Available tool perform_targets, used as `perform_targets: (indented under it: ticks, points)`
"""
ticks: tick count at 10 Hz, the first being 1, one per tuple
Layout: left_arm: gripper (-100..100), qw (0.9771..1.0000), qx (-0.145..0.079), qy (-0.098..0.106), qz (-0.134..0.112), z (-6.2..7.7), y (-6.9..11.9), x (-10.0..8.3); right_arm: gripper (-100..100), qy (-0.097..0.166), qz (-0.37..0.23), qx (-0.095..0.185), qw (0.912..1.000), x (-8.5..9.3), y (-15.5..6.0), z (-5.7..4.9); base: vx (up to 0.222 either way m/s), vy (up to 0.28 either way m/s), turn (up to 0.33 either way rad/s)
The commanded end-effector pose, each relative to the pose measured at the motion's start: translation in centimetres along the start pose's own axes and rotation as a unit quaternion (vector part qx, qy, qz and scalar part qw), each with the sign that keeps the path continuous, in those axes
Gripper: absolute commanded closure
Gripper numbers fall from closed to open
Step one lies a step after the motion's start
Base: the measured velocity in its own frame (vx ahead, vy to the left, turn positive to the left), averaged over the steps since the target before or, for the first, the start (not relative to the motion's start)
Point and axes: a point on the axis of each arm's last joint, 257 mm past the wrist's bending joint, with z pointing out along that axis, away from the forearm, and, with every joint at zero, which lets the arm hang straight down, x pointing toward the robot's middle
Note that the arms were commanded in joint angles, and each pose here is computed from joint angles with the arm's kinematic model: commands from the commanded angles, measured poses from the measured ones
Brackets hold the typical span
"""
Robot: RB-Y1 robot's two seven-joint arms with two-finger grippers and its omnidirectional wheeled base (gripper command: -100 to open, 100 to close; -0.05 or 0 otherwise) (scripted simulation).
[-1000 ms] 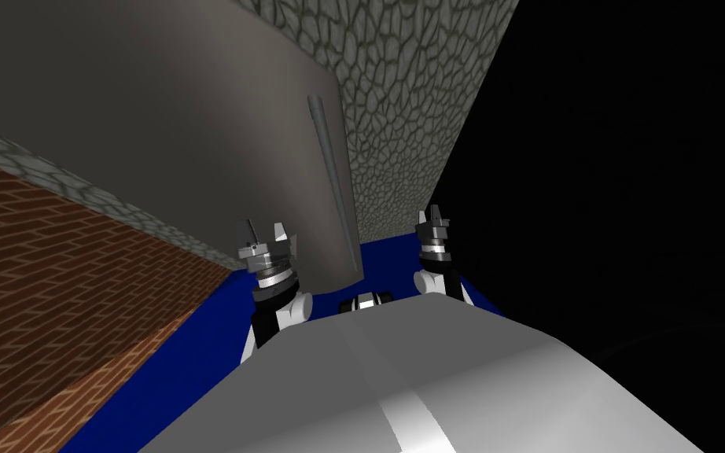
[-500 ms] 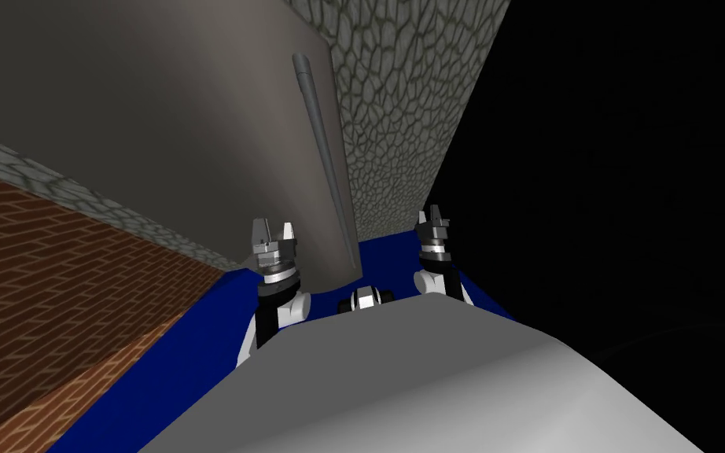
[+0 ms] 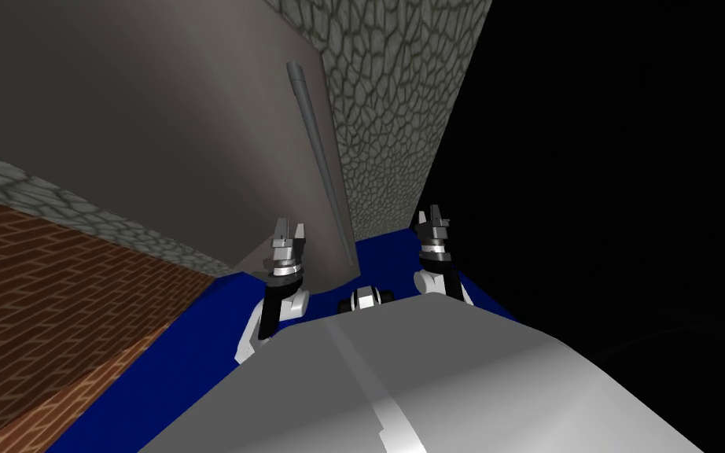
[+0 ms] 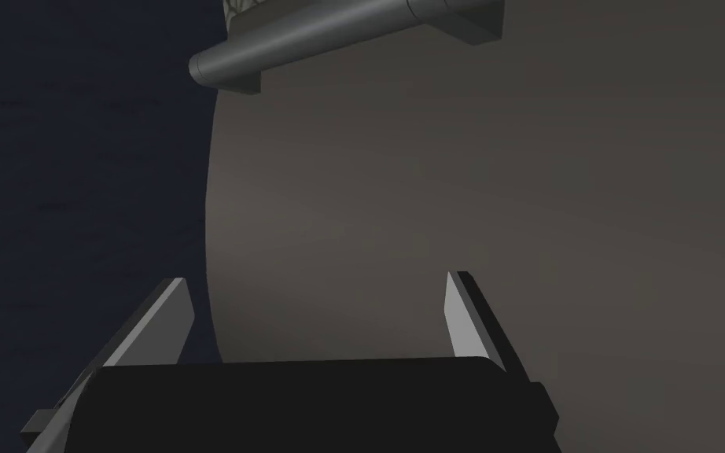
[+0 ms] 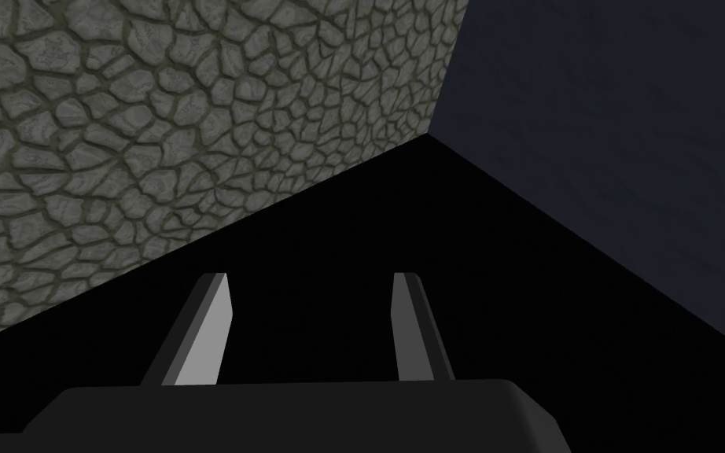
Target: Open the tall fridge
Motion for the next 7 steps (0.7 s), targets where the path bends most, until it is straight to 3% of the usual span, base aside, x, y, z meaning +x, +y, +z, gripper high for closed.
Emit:
perform_targets:
  ticks: [1,5,6,7]
  points:
    - [-100,0.9991,-0.026,0.035,0.002,0.7,2.4,1.5,0,0.0,0.0,0.0,1.0,0.0,0.0,0.0,-0.069,-0.011,-0.145]
    - [-100,0.9939,-0.071,0.084,0.014,1.6,6.7,3.0,0,0.0,0.0,0.0,1.0,0.0,0.0,0.0,-0.081,-0.011,-0.151]
    - [-100,0.9939,-0.071,0.084,0.014,1.6,6.7,3.0,0,0.0,0.0,0.0,1.0,0.0,0.0,0.0,-0.062,-0.002,-0.047]
    - [-100,0.9918,-0.084,0.095,0.02,1.8,7.9,3.3,0,0.0,0.0,0.0,1.0,0.0,0.0,0.0,-0.057,0.005,-0.085]
